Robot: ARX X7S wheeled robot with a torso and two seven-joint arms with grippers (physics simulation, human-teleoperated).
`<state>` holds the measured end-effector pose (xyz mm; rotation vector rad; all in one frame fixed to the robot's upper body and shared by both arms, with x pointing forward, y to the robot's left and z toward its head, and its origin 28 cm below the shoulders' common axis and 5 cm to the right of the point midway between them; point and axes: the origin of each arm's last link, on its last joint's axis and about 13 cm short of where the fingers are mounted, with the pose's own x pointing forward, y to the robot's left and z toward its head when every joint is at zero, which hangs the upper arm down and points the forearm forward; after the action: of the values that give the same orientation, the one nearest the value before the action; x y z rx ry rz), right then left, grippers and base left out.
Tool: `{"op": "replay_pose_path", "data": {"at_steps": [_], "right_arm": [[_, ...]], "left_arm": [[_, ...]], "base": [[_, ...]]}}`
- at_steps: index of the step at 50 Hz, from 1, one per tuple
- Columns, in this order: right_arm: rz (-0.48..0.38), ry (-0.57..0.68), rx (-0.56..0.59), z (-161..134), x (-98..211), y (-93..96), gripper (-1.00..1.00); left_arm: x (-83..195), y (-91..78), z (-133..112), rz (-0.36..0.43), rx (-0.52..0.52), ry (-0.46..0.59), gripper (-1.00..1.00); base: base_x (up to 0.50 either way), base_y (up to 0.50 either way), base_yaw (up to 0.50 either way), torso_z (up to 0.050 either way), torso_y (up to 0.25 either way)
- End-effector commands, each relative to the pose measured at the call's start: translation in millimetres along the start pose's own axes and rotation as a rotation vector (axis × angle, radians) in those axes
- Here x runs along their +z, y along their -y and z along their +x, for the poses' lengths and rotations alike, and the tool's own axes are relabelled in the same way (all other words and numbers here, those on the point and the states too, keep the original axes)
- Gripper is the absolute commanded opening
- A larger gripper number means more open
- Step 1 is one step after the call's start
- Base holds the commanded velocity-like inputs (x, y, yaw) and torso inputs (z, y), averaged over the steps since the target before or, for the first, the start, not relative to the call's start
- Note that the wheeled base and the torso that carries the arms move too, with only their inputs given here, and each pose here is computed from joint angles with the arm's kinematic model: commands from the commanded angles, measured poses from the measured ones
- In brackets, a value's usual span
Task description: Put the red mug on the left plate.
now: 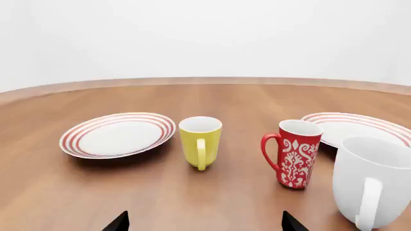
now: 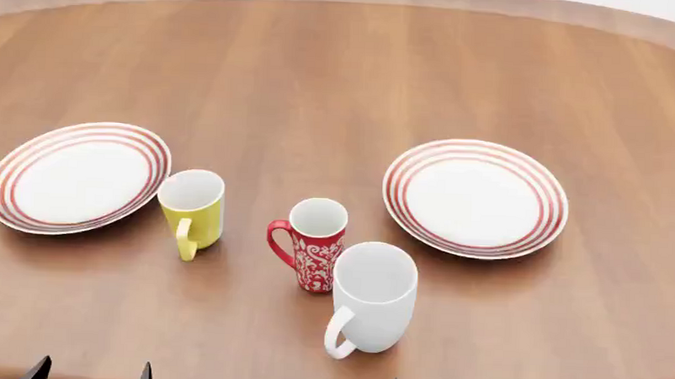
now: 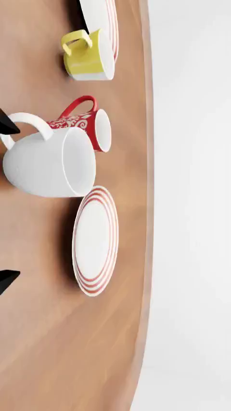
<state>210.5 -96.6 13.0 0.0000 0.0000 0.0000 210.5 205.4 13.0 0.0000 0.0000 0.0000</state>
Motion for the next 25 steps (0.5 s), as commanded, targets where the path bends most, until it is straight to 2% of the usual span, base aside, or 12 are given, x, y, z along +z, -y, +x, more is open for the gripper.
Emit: {"op": "replay_pose_path", "data": {"at_steps": [1,12,25], "right_arm": [[0.001,-0.007,-0.014,0.6,1.3,0.3,1.00],[-0.028,0.015,-0.002,-0.2,3.8,-1.9,1.00],[-0.024,0.024,0.019,-2.4,5.0,-3.8,1.00]], "left_arm": [[-0.5,0.4,0.0,0.002,-0.006,-0.003,1.00],[-0.4,1.2,-1.0,0.008,-0.016,-0.002,1.00],[-0.4,1.9,-1.4,0.014,-0.028,-0.005,1.00]], "base": [[0.00,0.00,0.00,0.000,0.000],[0.03,0.05,0.00,0.000,0.000],[0.24,0.29,0.00,0.000,0.000]]}}
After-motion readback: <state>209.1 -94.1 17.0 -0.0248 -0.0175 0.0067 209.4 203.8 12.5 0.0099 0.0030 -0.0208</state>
